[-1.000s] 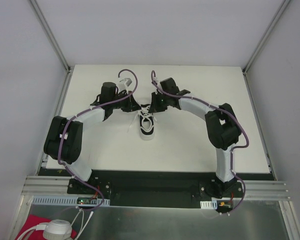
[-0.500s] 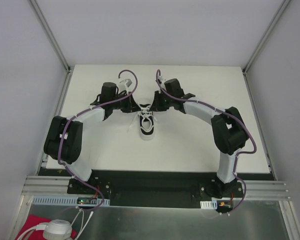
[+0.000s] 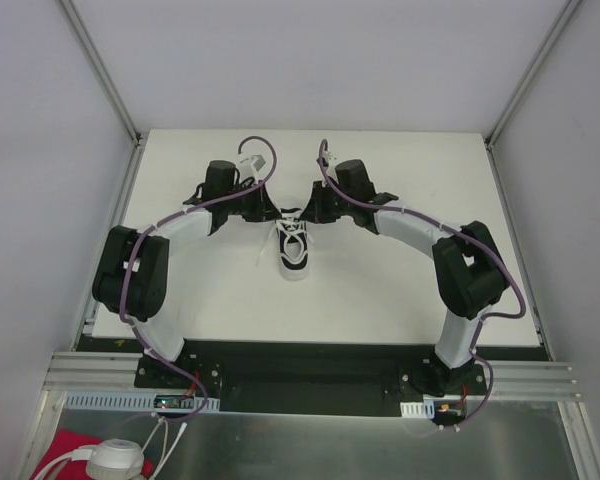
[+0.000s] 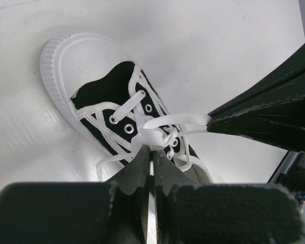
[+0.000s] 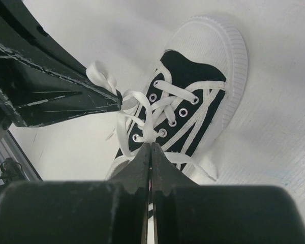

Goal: Tie the shoes
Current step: Cross the shoelace with the shoelace.

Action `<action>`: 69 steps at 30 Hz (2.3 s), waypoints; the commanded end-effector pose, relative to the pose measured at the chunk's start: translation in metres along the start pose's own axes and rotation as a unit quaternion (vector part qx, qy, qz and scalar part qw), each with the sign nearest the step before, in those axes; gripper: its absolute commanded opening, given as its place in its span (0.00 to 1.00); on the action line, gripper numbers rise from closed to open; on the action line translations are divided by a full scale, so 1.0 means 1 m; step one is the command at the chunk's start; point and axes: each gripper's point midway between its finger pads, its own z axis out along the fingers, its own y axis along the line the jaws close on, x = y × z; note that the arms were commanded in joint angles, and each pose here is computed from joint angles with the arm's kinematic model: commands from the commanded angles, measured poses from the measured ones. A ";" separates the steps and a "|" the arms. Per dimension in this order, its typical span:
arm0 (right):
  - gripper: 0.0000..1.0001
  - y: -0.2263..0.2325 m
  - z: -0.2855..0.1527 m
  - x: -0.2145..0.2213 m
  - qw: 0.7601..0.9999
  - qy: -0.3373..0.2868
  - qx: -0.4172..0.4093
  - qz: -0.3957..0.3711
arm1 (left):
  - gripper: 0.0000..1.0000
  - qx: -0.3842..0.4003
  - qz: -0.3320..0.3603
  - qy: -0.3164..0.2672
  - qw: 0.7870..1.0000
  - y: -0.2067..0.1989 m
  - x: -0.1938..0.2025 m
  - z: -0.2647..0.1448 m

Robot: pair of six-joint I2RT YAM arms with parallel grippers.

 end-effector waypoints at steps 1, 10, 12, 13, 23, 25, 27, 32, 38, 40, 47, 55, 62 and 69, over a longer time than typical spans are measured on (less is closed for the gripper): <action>0.01 0.022 -0.018 -0.027 0.998 -0.046 -0.029 -0.016 | 0.00 -0.021 0.009 -0.014 1.000 0.007 -0.014 -0.002; 0.01 0.021 -0.023 -0.019 0.998 -0.050 -0.031 -0.017 | 0.00 -0.039 0.008 -0.025 0.999 0.011 -0.019 -0.005; 0.01 0.022 -0.027 -0.021 0.998 -0.057 -0.032 -0.018 | 0.00 -0.043 0.009 -0.028 0.999 0.011 -0.020 -0.006; 0.01 0.022 -0.027 -0.019 0.998 -0.056 -0.032 -0.017 | 0.00 -0.043 0.009 -0.028 0.999 0.012 -0.020 -0.006; 0.01 0.020 -0.032 -0.011 0.998 -0.061 -0.030 -0.016 | 0.00 -0.046 0.011 -0.042 0.998 0.004 -0.030 -0.013; 0.01 0.019 -0.031 -0.009 0.998 -0.060 -0.029 -0.011 | 0.00 -0.045 0.012 -0.047 0.998 0.001 -0.033 -0.016; 0.01 0.015 -0.028 -0.007 0.998 -0.060 -0.026 -0.005 | 0.00 -0.045 0.013 -0.048 0.998 0.000 -0.033 -0.018; 0.04 0.008 -0.018 -0.001 0.999 -0.049 -0.017 0.004 | 0.00 -0.042 0.010 -0.041 0.998 0.000 -0.028 -0.017; 0.08 0.012 -0.013 -0.007 0.998 -0.054 -0.018 0.006 | 0.00 -0.027 0.010 -0.035 0.999 -0.014 -0.025 -0.015; 0.08 0.013 -0.014 -0.009 0.998 -0.057 -0.018 0.004 | 0.00 -0.028 0.014 -0.037 0.999 -0.016 -0.026 -0.015; 0.37 0.011 -0.017 -0.014 0.998 -0.065 -0.007 0.004 | 0.00 -0.021 0.014 -0.028 0.999 -0.020 -0.024 -0.012; 0.48 0.014 -0.030 -0.021 0.997 -0.077 0.005 -0.023 | 0.00 -0.020 0.026 -0.029 0.999 -0.027 -0.028 -0.012; 0.50 0.016 -0.047 -0.009 0.993 -0.068 0.044 -0.087 | 0.00 -0.022 0.029 -0.029 0.999 -0.027 -0.028 -0.012; 0.52 0.039 -0.041 0.002 0.989 -0.030 0.006 -0.142 | 0.00 -0.031 0.031 -0.029 0.999 -0.024 -0.029 -0.013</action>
